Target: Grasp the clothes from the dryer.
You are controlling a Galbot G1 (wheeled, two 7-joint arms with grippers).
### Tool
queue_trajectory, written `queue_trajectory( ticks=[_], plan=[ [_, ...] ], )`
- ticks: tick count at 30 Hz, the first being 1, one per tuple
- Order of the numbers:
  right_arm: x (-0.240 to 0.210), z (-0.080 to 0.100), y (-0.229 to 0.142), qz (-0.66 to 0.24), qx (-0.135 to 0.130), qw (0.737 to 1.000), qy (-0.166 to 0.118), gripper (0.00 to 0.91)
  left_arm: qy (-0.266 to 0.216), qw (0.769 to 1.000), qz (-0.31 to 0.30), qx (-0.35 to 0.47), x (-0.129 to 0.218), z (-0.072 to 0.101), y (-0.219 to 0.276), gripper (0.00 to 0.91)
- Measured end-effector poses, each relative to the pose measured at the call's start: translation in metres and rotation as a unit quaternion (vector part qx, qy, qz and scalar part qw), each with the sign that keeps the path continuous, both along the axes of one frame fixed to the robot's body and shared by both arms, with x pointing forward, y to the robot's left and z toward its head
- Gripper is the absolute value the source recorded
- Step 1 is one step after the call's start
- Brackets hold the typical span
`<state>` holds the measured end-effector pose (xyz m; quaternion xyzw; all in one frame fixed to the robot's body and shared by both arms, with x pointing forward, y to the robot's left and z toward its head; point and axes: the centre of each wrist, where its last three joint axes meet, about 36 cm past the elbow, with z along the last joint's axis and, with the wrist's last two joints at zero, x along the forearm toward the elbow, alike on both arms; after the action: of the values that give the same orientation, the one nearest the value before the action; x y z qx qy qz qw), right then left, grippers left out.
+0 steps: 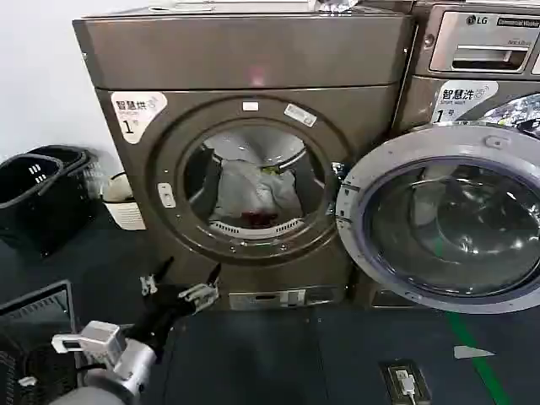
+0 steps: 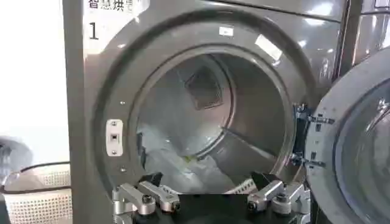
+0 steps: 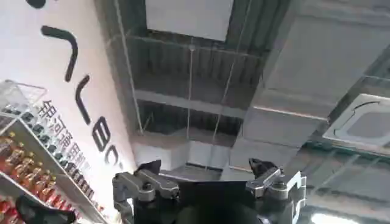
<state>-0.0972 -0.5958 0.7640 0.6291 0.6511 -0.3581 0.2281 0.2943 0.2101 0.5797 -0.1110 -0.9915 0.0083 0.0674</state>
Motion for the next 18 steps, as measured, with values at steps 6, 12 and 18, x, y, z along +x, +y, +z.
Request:
queue_trajectory(
  ticks=[6, 12, 18],
  plan=[
    [0.002, -0.001, -0.004, 0.014, -0.003, 1.0, 0.001, 0.907, 0.0, 1.0, -0.001, 0.0, 0.0, 0.0, 0.0, 0.907],
    [0.011, -0.004, -0.011, 0.035, -0.004, 0.999, 0.007, 0.907, 0.0, 1.0, -0.004, -0.001, 0.001, 0.0, 0.0, 0.907],
    [0.015, -0.009, -0.016, 0.046, -0.006, 0.999, 0.006, 0.907, 0.003, 1.0, -0.005, -0.001, 0.0, 0.0, 0.001, 0.907]
  ],
)
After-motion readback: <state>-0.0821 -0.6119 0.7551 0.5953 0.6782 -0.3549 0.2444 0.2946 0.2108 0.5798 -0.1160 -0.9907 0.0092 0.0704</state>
